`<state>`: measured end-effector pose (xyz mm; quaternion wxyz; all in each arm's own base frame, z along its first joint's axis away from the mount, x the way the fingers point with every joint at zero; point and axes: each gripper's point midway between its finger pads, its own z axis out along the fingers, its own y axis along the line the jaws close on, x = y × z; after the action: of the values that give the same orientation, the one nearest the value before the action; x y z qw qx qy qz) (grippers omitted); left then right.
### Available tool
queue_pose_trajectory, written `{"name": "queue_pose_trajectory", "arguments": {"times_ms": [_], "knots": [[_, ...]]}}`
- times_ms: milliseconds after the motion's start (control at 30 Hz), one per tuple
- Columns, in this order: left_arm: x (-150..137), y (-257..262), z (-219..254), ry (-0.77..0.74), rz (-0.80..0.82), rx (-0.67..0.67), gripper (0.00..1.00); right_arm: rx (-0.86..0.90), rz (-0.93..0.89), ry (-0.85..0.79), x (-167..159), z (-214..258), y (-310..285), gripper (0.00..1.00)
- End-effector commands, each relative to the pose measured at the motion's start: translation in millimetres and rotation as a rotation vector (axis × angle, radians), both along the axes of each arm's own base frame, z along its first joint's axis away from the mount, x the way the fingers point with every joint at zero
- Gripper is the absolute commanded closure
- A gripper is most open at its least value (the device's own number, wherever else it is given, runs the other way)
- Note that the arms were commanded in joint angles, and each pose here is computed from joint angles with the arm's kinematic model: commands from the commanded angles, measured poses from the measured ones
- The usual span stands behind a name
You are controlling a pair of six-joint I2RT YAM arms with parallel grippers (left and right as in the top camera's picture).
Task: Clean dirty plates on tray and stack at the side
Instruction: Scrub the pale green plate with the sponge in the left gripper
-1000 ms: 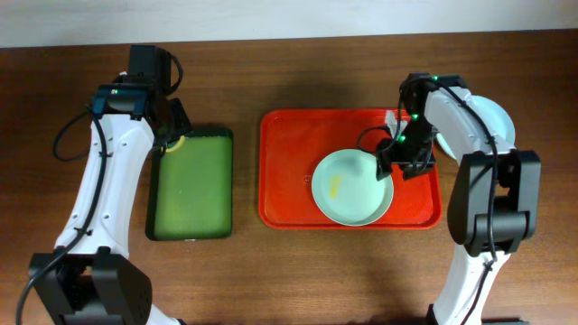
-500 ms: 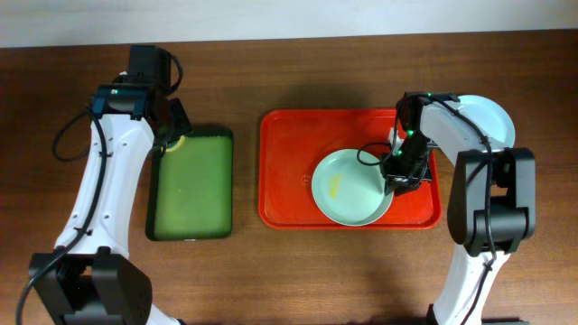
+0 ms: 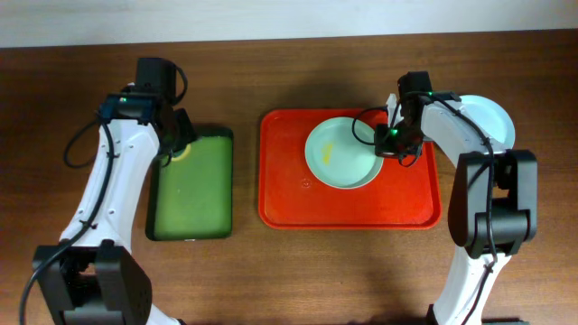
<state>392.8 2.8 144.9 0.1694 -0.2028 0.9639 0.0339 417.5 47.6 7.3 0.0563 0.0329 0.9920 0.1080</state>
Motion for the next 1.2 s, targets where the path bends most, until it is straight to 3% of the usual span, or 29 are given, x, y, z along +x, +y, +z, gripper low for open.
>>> {"name": "queue_pose_trajectory", "arguments": {"times_ms": [0, 200, 300, 700, 800, 933, 1033, 1167], "knots": [[-12.6, -11.9, -28.9, 0.050, -0.014, -0.064, 1.00, -0.037, -0.003, 0.034, -6.8, -9.8, -4.1, 0.78], [-28.2, -11.0, -64.0, 0.096, -0.012, -0.062, 1.00, -0.027, -0.088, 0.086, -15.2, -10.6, -3.7, 0.78], [-34.9, -10.6, -80.4, 0.107, -0.012, -0.061, 1.00, -0.024, -0.086, 0.099, -18.5, -10.7, -2.6, 0.87], [-58.1, -23.5, -139.2, 0.100, -0.035, -0.141, 1.00, -0.026, 0.008, 0.063, -16.3, -11.1, 35.2, 0.88], [-47.7, -23.9, -121.6, 0.051, -0.042, -0.142, 1.00, -0.026, 0.009, 0.058, -15.4, -11.0, 35.6, 0.88], [-27.3, -25.4, -56.0, -0.111, -0.054, -0.149, 1.00, -0.026, 0.040, 0.044, -13.5, -10.8, 36.8, 0.94], [-30.7, -31.6, -19.9, -0.201, -0.076, -0.182, 1.00, -0.034, 0.130, 0.018, -11.7, -10.6, 37.1, 0.96], [-32.9, -66.5, -11.2, -0.221, -0.171, -0.247, 1.00, -0.021, 0.240, -0.008, -12.0, -9.7, 48.2, 0.96]]}}
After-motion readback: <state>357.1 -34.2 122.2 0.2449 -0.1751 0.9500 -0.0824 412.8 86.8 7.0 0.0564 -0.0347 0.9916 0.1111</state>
